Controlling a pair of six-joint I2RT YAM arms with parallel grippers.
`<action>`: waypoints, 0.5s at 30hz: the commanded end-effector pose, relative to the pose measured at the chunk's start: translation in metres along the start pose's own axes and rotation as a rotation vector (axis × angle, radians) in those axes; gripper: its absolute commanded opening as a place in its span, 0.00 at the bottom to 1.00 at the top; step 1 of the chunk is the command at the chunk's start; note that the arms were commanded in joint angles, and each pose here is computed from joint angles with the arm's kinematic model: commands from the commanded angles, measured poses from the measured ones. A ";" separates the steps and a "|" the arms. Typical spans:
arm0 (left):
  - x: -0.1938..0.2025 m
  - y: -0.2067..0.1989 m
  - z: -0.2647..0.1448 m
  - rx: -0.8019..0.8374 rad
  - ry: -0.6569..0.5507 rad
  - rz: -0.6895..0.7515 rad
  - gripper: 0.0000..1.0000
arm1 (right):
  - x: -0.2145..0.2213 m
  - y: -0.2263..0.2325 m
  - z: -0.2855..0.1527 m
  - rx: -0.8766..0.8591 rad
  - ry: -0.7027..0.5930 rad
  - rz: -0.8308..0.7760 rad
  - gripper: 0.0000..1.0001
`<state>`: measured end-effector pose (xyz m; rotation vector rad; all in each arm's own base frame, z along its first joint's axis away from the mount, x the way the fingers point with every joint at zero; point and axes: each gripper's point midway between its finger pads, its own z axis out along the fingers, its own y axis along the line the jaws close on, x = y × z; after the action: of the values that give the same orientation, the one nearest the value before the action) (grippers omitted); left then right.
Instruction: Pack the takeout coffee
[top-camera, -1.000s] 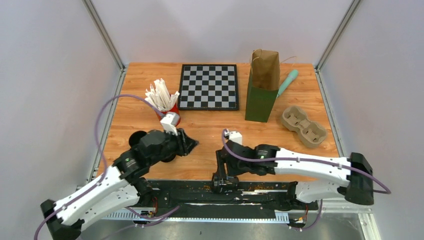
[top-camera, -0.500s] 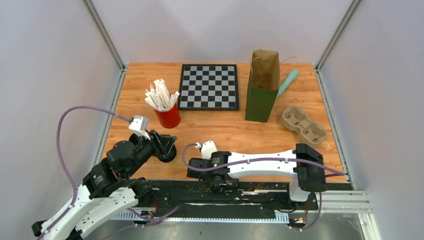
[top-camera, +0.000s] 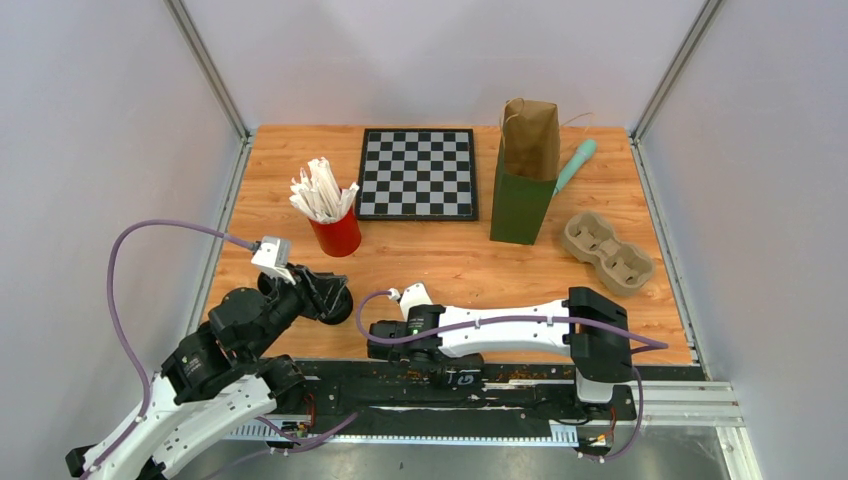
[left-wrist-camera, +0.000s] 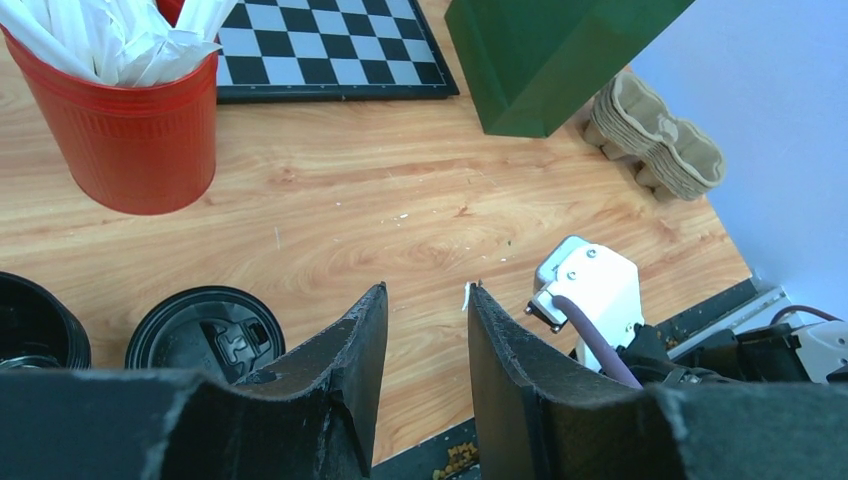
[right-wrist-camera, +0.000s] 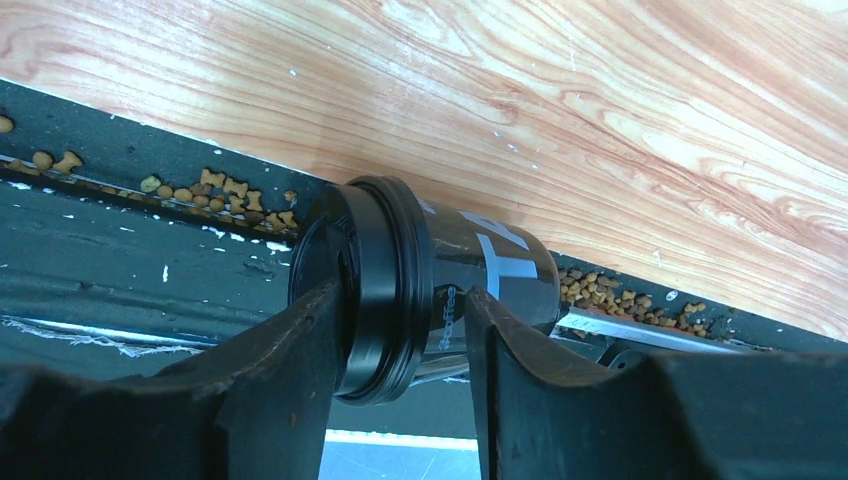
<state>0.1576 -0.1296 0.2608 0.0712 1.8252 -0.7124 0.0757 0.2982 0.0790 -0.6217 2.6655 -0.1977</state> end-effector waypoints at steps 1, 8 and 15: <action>-0.001 0.002 0.003 -0.011 -0.008 0.017 0.43 | -0.003 0.003 -0.005 0.007 -0.009 -0.017 0.46; 0.001 0.004 0.006 -0.023 -0.004 0.022 0.44 | -0.006 0.006 -0.009 -0.028 -0.024 -0.027 0.40; 0.005 0.004 0.010 -0.028 0.008 0.023 0.44 | -0.009 0.005 -0.016 -0.077 -0.052 -0.030 0.32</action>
<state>0.1602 -0.1314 0.2517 0.0790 1.8503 -0.6892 0.0789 0.2985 0.0826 -0.6790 2.6390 -0.2006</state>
